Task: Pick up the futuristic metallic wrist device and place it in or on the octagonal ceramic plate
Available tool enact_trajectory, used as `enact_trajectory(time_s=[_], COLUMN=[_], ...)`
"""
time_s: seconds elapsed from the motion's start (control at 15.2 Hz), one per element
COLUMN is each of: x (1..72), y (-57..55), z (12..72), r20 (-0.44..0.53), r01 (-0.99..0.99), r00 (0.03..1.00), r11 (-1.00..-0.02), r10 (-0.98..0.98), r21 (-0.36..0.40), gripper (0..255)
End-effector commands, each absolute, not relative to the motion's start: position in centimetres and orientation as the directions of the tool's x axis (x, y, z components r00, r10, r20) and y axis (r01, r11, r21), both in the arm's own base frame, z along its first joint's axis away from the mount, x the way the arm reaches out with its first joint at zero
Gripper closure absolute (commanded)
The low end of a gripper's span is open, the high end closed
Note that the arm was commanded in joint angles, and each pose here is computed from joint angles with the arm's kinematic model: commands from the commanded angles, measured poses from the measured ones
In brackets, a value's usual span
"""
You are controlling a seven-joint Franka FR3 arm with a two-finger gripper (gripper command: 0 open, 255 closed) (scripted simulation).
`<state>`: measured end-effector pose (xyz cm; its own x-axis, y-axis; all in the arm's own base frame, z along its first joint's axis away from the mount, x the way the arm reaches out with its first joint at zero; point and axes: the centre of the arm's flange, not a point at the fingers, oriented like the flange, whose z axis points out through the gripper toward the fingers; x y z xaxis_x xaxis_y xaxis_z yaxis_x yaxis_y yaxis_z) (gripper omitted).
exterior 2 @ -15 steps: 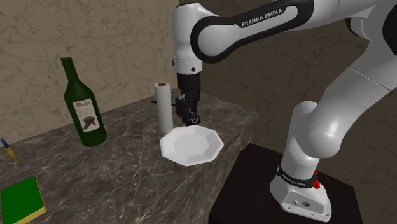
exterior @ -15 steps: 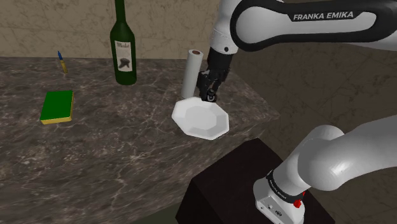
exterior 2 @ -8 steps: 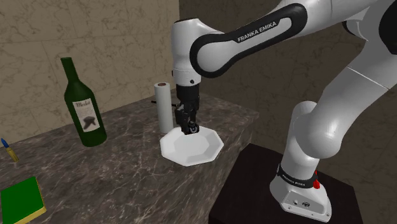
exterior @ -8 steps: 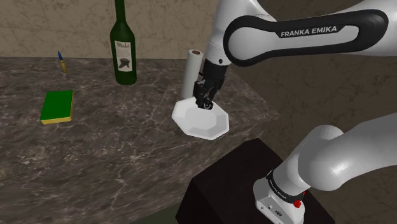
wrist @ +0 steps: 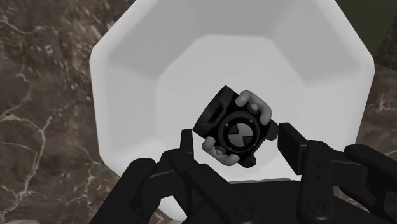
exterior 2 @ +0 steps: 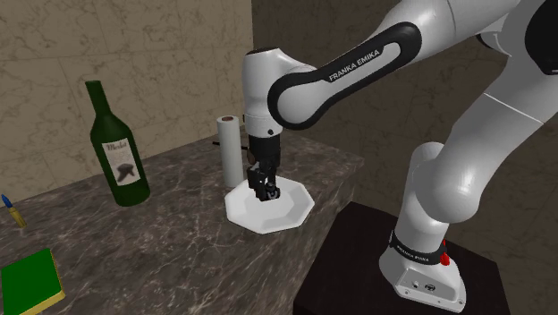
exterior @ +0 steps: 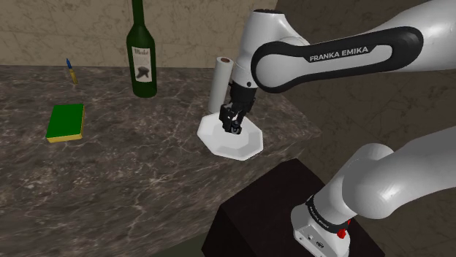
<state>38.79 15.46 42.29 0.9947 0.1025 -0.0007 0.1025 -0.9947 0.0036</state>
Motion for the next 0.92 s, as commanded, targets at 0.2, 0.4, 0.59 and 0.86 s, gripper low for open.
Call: enact_trajectory(time_s=[0.2,0.4,0.59,0.86], x=[38.8,38.8,38.8,38.8], y=[15.5,15.5,15.5,15.5], z=[41.9,41.9,41.9,44.6], r20=[0.0,0.0,0.0,0.0], r01=[0.103,0.103,0.103,0.103], r00=[0.995,0.995,0.995,0.995], r11=[-0.995,-0.995,-0.995,-0.995], r10=[0.103,0.103,0.103,0.103], r21=[0.004,0.004,0.004,0.004], gripper=[255,0,0,0])
